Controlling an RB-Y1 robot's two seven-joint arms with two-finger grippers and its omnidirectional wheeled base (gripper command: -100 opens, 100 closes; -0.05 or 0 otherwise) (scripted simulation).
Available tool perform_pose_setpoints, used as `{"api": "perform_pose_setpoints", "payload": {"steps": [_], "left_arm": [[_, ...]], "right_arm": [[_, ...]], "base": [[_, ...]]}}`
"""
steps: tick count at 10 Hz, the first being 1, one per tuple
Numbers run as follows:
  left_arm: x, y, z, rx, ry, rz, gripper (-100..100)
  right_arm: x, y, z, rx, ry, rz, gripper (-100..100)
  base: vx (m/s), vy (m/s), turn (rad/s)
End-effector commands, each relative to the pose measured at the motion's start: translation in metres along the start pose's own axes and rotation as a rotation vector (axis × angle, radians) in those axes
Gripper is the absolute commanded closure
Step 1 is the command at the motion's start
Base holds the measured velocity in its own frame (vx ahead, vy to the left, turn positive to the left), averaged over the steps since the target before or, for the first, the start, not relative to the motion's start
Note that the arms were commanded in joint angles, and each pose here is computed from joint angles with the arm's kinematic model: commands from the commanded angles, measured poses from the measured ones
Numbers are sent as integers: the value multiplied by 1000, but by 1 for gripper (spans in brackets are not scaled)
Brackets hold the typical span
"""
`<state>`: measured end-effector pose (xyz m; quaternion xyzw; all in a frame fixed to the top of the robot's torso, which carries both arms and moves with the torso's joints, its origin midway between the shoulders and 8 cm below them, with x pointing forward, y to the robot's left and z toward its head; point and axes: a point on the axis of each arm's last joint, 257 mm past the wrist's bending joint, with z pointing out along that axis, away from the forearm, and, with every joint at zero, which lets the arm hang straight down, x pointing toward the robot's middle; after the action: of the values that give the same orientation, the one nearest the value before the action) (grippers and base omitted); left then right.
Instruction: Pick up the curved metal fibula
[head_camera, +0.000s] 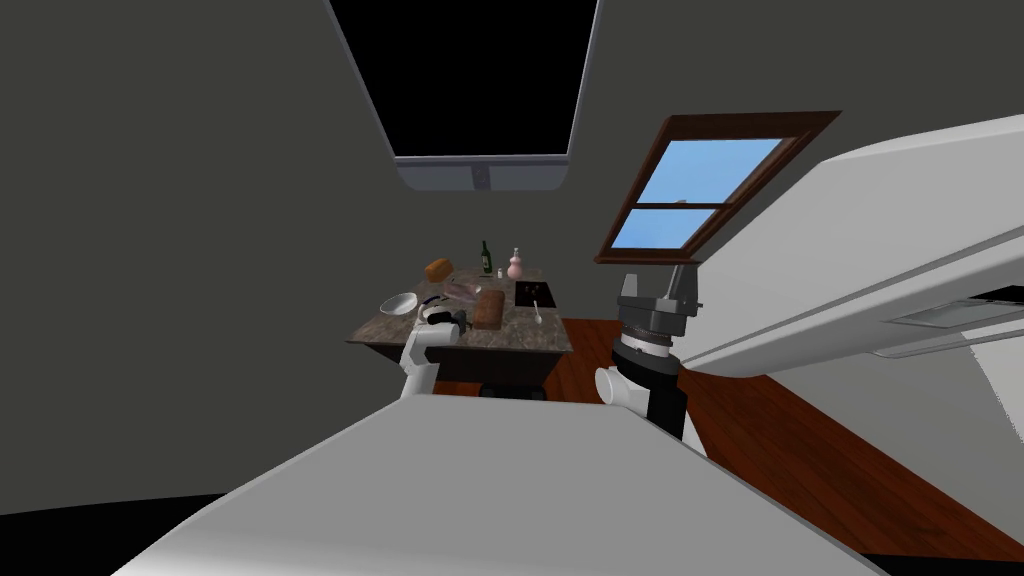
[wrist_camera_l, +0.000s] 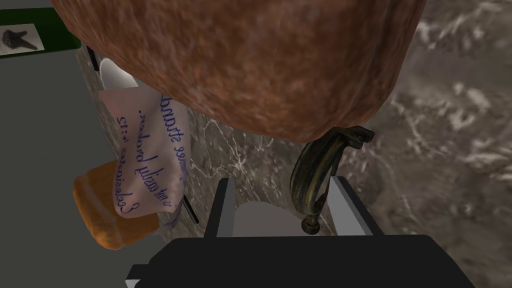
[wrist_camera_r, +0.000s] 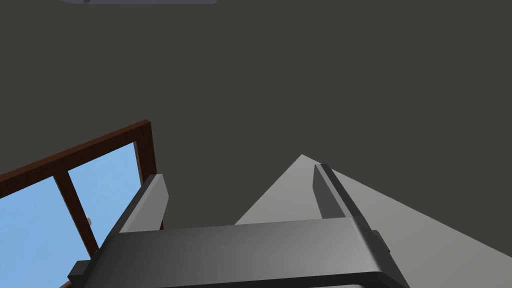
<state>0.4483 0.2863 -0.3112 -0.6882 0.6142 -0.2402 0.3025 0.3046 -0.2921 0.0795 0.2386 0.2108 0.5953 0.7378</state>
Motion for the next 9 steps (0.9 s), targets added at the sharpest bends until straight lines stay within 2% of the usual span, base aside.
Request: {"api": "perform_pose_setpoints", "payload": {"steps": [1, 4, 5, 6, 7, 8, 9], "left_arm": [[0, 0, 0, 0, 0, 0, 100], [0, -1, 0, 2, 1, -1, 100], [0, -1, 0, 1, 1, -1, 0], [-1, -2, -7, 0, -1, -1, 100], [-1, -3, -10, 0, -1, -1, 100], [-1, -3, -7, 3, 0, -1, 100], [-1, -3, -8, 1, 0, -1, 0]], "right_arm": [[0, 0, 0, 0, 0, 0, 0], [0, 0, 0, 0, 0, 0, 0], [0, 0, 0, 0, 0, 0, 0], [0, 0, 0, 0, 0, 0, 0], [0, 0, 0, 0, 0, 0, 0], [0, 0, 0, 0, 0, 0, 0], [0, 0, 0, 0, 0, 0, 0]], "base": [[0, 0, 0], [0, 0, 0], [0, 0, 0], [-27, -2, -10], [-42, -13, -6], [-18, -8, 2], [0, 0, 0]]}}
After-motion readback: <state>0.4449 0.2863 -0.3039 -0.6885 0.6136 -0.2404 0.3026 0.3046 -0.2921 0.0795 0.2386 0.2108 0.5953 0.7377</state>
